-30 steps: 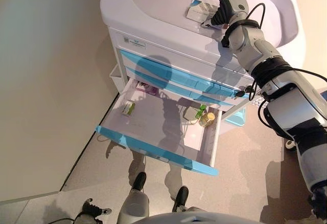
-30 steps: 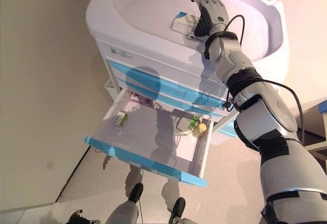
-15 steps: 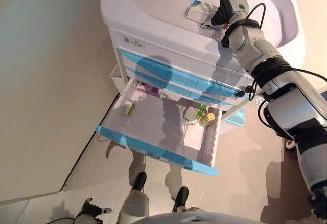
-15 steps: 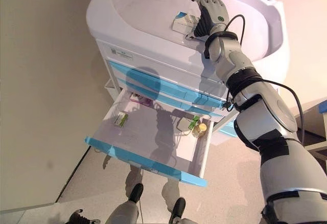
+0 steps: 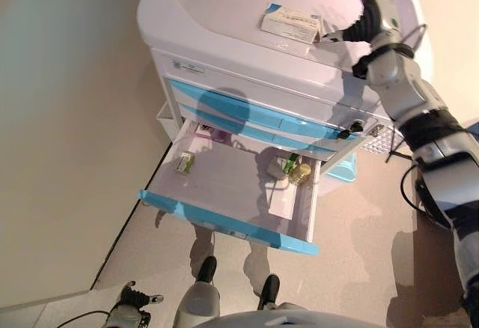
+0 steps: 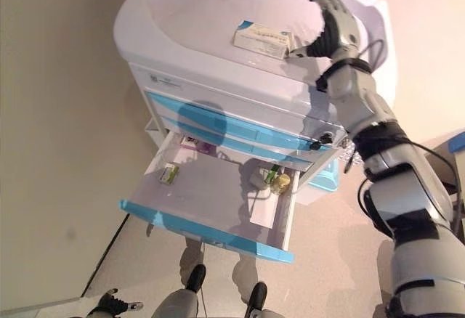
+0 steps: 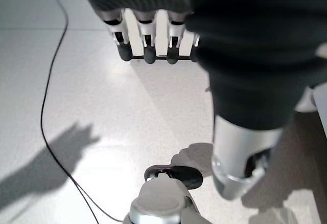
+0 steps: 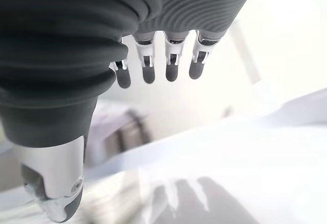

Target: Open the drawer and pick up the medicine

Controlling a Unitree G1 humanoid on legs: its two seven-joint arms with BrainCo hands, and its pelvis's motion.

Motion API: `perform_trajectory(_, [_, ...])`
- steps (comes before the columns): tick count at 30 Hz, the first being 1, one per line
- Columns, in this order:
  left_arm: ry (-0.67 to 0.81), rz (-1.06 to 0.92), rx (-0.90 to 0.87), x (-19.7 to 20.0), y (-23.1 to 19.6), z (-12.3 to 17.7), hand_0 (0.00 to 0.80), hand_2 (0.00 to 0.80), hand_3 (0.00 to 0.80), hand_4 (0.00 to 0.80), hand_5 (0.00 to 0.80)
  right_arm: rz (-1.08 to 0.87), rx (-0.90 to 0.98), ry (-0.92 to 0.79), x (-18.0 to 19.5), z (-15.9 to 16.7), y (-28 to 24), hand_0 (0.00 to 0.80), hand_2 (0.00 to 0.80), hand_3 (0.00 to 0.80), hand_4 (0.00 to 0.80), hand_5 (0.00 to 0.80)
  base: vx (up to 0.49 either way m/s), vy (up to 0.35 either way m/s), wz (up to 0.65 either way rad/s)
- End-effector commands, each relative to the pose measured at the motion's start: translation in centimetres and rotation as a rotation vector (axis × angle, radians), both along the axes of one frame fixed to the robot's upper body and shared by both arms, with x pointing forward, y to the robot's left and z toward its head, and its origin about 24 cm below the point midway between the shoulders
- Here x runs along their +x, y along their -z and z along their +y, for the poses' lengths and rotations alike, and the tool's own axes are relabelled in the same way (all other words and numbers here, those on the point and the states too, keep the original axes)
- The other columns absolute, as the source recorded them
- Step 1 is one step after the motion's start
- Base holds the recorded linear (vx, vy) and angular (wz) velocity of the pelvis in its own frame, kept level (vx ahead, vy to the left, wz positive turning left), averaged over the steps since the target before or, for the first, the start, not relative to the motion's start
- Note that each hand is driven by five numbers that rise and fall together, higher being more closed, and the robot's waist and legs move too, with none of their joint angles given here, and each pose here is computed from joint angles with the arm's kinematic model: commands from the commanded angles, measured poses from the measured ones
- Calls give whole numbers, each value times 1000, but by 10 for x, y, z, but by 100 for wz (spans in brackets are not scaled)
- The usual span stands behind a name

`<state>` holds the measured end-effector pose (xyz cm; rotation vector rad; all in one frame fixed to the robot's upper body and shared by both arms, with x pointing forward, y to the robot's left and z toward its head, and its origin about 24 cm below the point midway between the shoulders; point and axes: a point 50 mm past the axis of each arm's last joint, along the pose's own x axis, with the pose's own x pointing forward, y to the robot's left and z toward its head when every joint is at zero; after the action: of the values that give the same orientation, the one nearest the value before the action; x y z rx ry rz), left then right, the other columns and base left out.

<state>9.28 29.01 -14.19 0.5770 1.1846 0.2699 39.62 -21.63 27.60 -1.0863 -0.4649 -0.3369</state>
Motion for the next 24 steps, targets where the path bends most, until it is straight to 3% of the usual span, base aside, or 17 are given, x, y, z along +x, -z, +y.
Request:
perform_trajectory(1, [-48, 22, 0, -7, 0, 6, 0, 0, 0, 0, 0, -76, 24, 18, -14, -20, -4, 0, 0, 0, 0, 0, 9, 4, -9])
perform_trajectory(24, [-91, 60, -47, -27, 7, -1, 0, 0, 0, 0, 0, -71, 338, 208, -100, -105, 98, 0, 0, 0, 0, 0, 9, -8, -9])
